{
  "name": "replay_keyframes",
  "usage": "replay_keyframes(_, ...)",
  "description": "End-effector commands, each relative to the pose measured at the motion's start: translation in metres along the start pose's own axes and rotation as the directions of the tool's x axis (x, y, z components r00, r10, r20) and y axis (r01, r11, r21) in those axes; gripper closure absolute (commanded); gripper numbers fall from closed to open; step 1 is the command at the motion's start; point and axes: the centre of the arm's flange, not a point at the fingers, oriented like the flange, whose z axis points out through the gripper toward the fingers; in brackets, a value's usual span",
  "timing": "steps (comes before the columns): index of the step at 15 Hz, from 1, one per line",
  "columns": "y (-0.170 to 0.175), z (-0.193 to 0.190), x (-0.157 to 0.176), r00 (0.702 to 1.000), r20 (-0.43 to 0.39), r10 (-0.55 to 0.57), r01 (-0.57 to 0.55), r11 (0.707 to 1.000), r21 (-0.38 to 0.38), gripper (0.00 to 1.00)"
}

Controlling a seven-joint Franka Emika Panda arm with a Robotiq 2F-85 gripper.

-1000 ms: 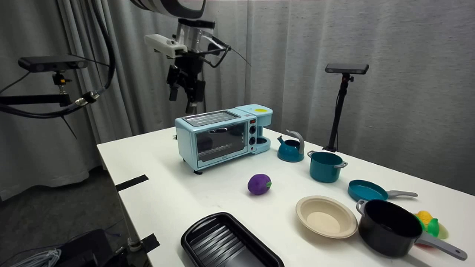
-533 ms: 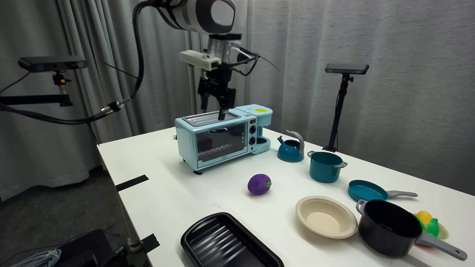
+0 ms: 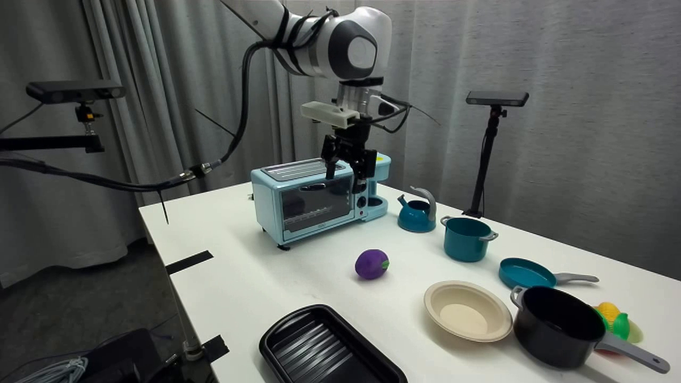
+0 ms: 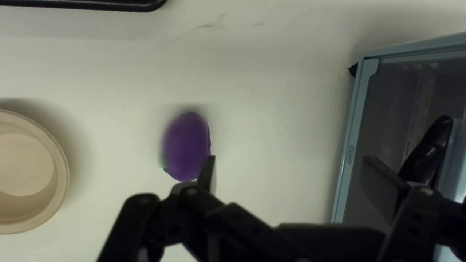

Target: Put the purple plushie in the white bowl

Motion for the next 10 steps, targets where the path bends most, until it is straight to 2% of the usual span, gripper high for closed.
replay_keyframes(1,0.015,0.013,0.037,1.000,0.009,0.001,0.000,1.000,-0.029,0.00)
replay_keyframes(8,0.033,0.048,0.065,1.000,0.025,0.019,-0.017,0.996,-0.089,0.00)
replay_keyframes(9,0.029,0.049,0.046,0.999,0.034,0.023,-0.020,0.998,-0.064,0.00)
replay_keyframes(10,0.030,0.053,0.049,0.999,0.035,0.023,-0.020,0.997,-0.069,0.00)
